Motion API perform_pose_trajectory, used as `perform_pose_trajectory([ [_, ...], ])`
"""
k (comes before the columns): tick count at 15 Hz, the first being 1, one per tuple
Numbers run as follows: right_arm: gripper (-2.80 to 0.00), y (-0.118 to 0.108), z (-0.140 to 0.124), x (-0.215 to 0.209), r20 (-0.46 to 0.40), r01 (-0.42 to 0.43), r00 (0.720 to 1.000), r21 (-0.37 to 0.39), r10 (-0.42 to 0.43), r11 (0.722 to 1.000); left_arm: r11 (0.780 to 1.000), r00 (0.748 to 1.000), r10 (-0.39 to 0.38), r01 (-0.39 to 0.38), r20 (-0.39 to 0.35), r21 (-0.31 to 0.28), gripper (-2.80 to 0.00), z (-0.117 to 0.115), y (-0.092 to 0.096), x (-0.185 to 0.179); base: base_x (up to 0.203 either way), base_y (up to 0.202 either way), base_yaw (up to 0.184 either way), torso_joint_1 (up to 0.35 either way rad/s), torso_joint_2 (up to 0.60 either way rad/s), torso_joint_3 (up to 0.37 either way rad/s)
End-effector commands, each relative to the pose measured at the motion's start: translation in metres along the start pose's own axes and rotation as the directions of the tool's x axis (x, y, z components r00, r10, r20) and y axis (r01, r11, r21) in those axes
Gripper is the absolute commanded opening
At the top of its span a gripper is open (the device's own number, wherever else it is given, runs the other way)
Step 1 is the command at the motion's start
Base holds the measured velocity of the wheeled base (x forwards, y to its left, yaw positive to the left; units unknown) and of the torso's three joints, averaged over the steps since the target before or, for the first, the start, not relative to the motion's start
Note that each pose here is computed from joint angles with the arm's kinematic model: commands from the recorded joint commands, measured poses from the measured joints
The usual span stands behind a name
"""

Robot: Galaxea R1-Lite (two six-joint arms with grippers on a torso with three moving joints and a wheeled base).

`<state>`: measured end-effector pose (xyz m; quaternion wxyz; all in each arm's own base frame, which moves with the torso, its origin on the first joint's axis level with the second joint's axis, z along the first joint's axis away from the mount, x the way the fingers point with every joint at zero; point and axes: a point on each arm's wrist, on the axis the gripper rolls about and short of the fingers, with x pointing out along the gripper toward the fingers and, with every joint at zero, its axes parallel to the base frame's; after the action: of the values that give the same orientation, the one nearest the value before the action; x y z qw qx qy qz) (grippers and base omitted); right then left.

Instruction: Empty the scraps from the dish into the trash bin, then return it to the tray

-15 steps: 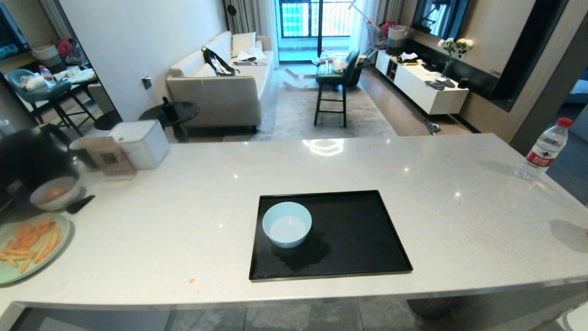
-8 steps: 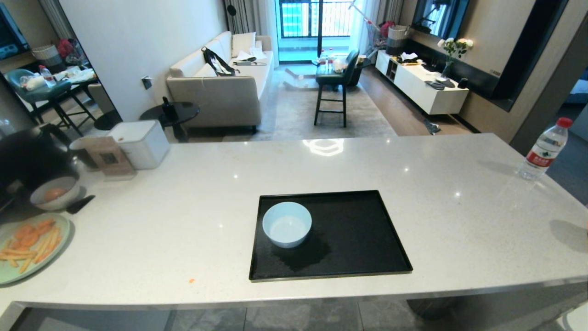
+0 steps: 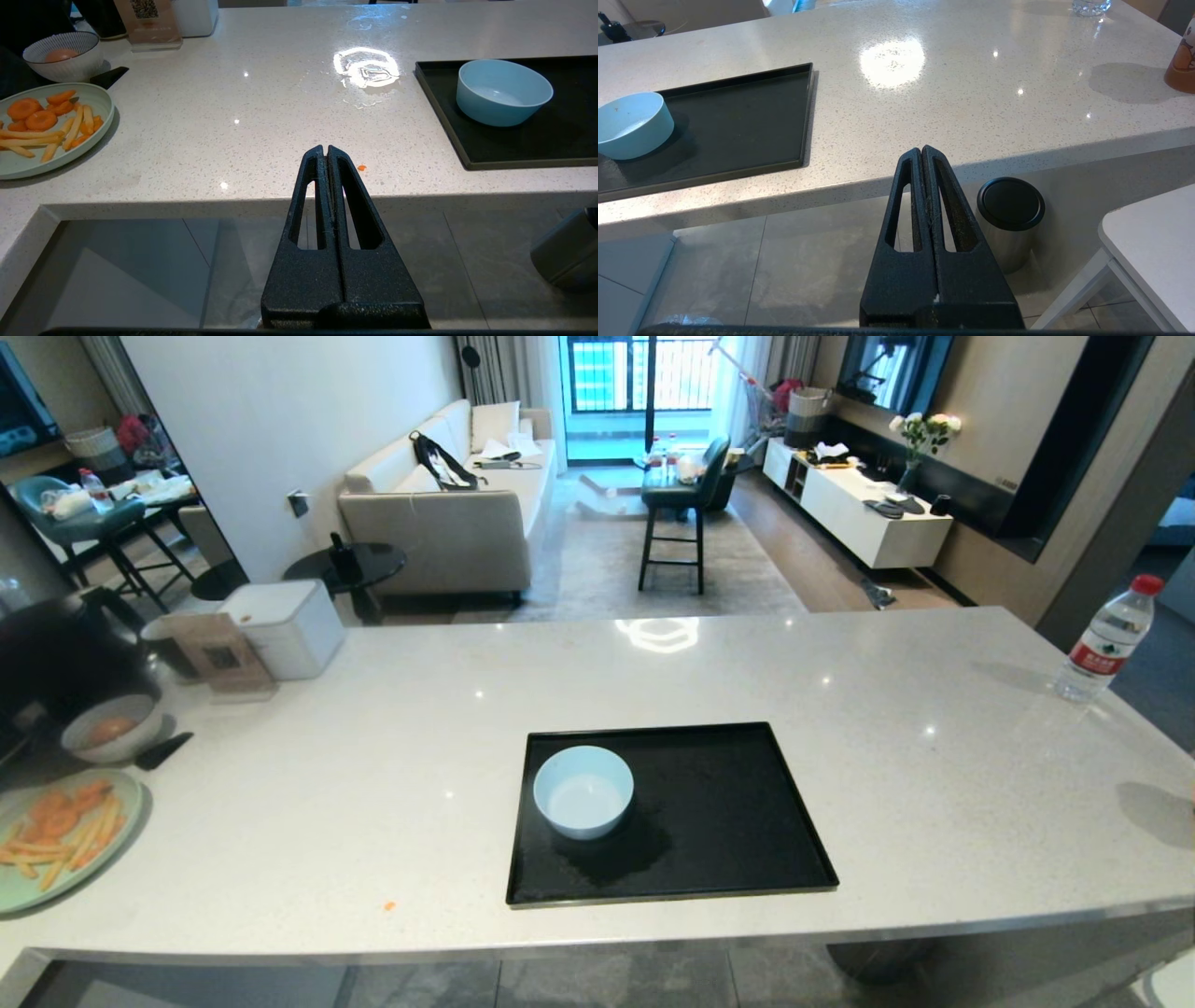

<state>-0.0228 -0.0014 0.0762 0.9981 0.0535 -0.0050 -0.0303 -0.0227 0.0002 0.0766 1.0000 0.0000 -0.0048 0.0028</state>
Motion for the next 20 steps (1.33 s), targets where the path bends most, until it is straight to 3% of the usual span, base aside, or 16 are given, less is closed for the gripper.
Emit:
perform_pose_trajectory([
  [1, -2.80, 0.0000, 0.0000, 0.0000, 0.001, 0.000, 1.000, 0.001, 0.000, 1.000, 1.000, 1.000, 0.001, -0.001, 0.000, 0.000, -2.80, 0.0000, 0.0000, 0.0001, 0.000, 0.000, 0.000, 0.000, 0.00, 0.000],
  [20, -2.80, 0.0000, 0.0001, 0.0001, -0.001, 0.000, 1.000, 0.002, 0.000, 1.000, 1.000, 1.000, 0.001, -0.001, 0.000, 0.000, -2.80, 0.0000, 0.0000, 0.0001, 0.000, 0.000, 0.000, 0.000, 0.00, 0.000],
])
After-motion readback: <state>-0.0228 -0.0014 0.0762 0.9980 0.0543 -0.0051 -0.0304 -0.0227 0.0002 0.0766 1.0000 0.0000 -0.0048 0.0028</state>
